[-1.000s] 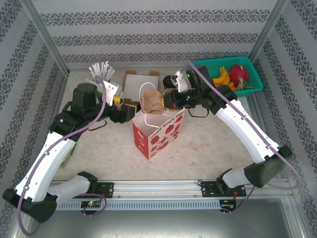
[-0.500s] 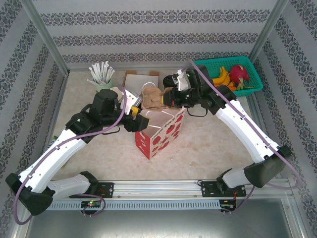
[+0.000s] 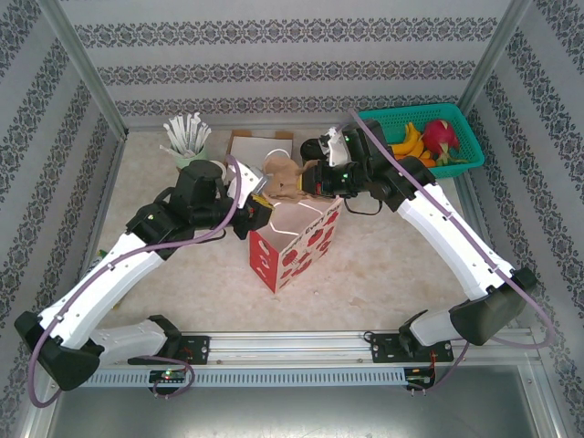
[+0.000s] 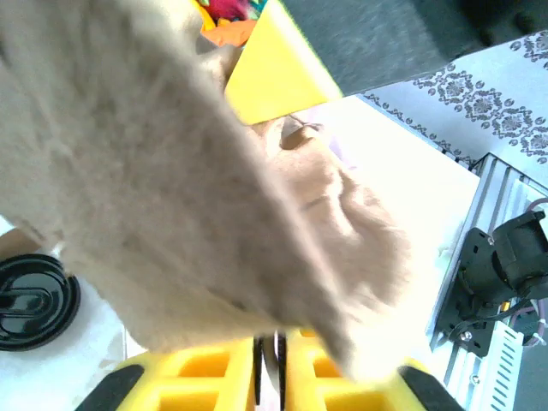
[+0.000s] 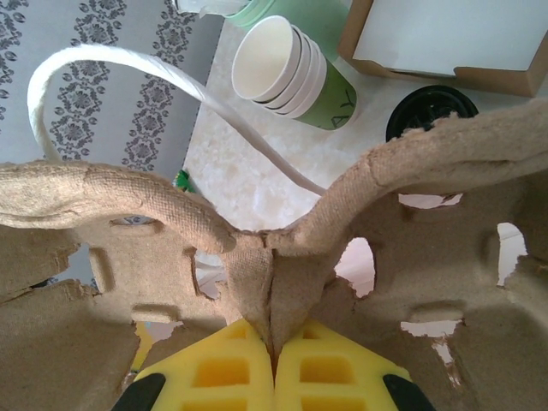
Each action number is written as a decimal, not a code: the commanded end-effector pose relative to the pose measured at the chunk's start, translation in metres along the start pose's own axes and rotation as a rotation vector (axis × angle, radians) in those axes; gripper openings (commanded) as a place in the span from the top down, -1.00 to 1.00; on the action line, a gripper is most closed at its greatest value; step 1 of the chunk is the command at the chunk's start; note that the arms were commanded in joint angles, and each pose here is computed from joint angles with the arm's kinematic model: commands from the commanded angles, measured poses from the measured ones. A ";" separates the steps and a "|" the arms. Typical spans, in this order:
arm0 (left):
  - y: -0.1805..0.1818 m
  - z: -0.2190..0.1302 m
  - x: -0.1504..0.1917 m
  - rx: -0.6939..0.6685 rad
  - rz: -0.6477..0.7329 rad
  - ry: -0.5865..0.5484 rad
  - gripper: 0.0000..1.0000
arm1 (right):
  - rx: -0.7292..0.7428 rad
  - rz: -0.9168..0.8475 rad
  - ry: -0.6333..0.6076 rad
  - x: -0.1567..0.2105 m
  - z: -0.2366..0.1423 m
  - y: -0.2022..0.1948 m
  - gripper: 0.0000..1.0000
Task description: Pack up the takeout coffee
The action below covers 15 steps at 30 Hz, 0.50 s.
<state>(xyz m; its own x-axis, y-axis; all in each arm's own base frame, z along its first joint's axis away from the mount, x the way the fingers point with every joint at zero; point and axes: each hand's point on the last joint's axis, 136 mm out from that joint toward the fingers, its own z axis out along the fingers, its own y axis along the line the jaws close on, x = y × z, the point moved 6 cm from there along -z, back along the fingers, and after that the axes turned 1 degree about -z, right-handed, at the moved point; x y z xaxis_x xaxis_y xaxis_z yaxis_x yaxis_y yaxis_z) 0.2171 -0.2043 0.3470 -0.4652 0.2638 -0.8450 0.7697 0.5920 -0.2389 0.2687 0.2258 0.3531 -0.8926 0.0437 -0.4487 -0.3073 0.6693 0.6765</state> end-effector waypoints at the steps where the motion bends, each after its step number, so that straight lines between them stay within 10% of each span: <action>1: -0.015 -0.018 -0.015 0.031 0.070 -0.059 0.82 | 0.055 0.003 0.009 0.004 -0.001 -0.008 1.00; 15: -0.051 -0.035 -0.019 0.271 0.216 -0.072 1.00 | 0.132 0.024 0.052 0.009 0.008 -0.021 1.00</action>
<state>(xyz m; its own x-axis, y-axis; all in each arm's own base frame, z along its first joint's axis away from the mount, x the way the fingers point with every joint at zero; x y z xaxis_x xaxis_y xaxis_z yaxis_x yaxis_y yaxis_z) 0.1952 -0.2131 0.3698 -0.3783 0.3028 -0.8748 0.8713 0.4356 -0.2260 0.2682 0.2220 0.3448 -0.8994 0.0327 -0.4358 -0.2883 0.7052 0.6478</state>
